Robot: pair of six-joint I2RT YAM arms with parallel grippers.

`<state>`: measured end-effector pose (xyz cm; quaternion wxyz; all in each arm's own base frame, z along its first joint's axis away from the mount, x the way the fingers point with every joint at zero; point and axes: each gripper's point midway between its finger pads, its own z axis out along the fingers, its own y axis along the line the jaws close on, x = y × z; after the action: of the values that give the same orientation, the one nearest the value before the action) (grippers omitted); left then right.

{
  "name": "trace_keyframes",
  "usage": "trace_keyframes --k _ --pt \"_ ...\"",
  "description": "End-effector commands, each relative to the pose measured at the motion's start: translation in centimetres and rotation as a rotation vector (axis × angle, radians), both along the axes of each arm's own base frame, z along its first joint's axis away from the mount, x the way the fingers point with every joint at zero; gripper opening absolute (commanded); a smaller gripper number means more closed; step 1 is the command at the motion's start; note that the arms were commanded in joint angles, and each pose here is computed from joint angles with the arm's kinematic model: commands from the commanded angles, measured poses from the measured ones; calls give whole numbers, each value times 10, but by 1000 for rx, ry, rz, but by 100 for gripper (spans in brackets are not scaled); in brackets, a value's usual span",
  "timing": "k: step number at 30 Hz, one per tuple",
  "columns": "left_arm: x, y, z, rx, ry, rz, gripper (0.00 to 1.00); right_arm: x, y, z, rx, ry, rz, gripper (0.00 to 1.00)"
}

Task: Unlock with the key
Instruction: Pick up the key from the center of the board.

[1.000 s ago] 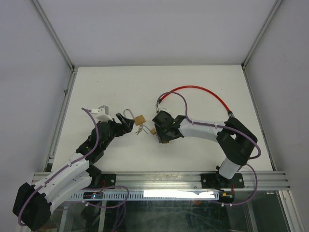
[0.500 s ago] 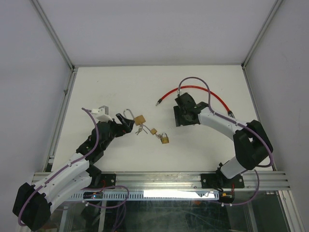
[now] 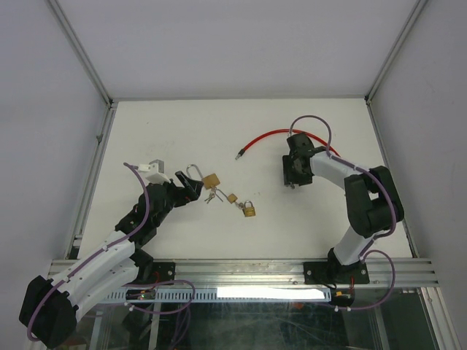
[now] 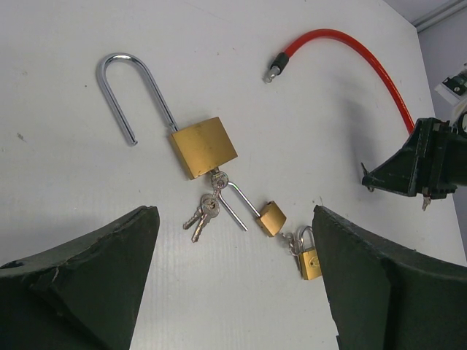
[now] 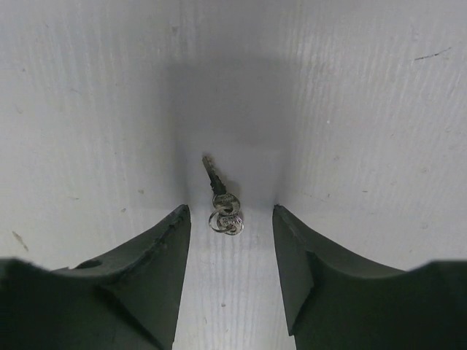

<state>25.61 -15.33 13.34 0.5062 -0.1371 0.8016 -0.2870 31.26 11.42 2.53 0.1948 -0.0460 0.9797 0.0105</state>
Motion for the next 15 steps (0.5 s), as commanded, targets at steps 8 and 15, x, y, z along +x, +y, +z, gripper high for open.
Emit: trace_keyframes --k 8,15 --pt "1 -2 7 -23 -36 -10 88 21 6 -4 60 -15 38 37" --pt "-2 -14 14 -57 -47 -70 88 9 8 -6 76 4 51 11"
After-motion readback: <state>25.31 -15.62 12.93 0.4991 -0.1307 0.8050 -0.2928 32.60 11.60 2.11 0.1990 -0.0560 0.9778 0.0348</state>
